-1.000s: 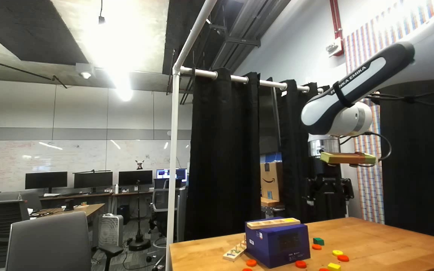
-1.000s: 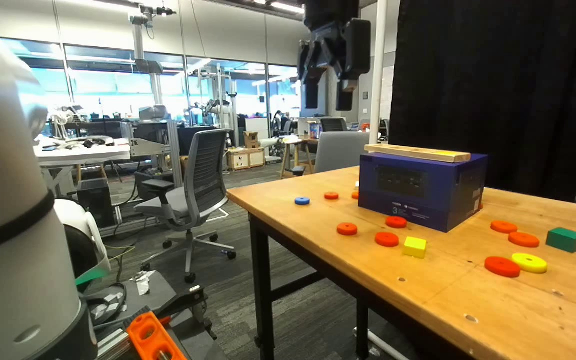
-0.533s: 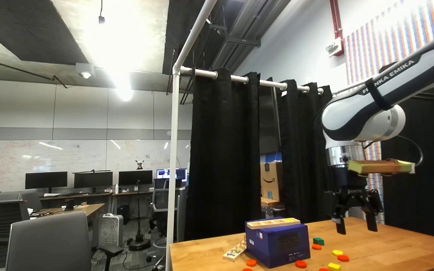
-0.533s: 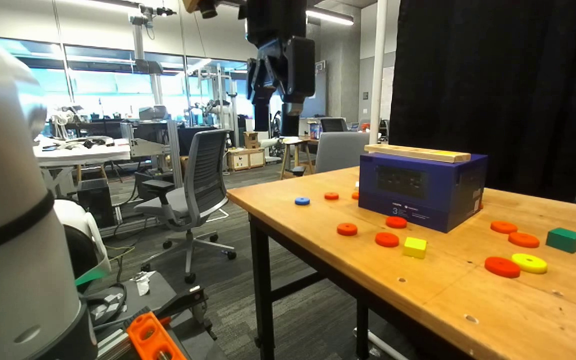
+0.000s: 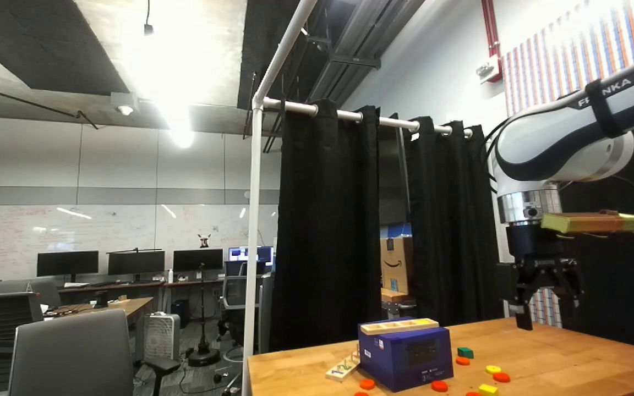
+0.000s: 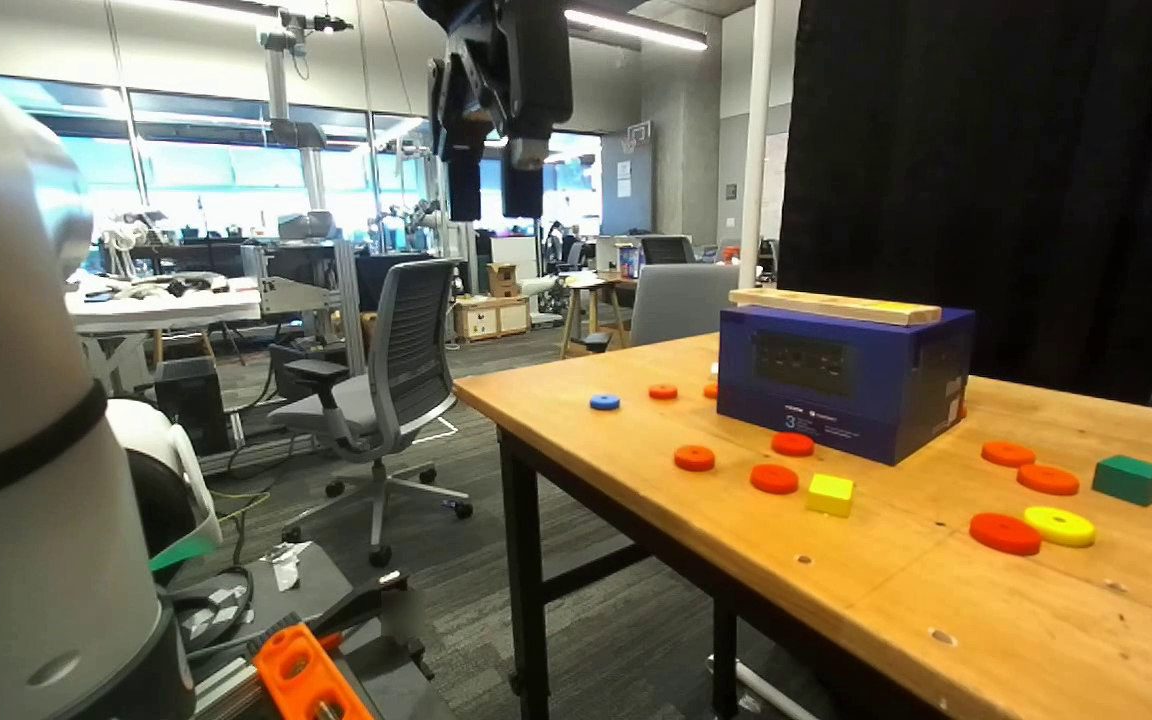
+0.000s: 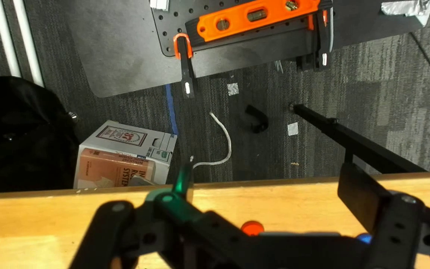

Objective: Pick up the yellow object from the table and put it on top of the blue object

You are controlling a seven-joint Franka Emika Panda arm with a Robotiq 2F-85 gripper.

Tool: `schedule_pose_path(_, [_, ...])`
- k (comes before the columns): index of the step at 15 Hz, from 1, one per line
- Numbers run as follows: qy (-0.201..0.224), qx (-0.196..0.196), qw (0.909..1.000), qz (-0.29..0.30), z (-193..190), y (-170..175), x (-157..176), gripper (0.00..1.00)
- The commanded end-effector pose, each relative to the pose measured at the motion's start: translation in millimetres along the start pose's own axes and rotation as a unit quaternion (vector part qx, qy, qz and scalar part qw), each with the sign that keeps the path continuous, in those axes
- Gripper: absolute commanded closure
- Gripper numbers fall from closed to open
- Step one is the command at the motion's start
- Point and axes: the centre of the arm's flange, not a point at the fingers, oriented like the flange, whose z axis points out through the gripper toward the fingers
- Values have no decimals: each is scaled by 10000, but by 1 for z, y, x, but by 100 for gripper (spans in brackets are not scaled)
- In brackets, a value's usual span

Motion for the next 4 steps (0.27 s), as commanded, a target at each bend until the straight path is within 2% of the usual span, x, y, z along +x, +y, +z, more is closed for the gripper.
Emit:
schedule_pose_path(1, [22, 2, 10000, 1, -1, 0, -1, 0])
schedule_pose_path(4, [28, 2, 10000, 1, -2, 0, -2, 0])
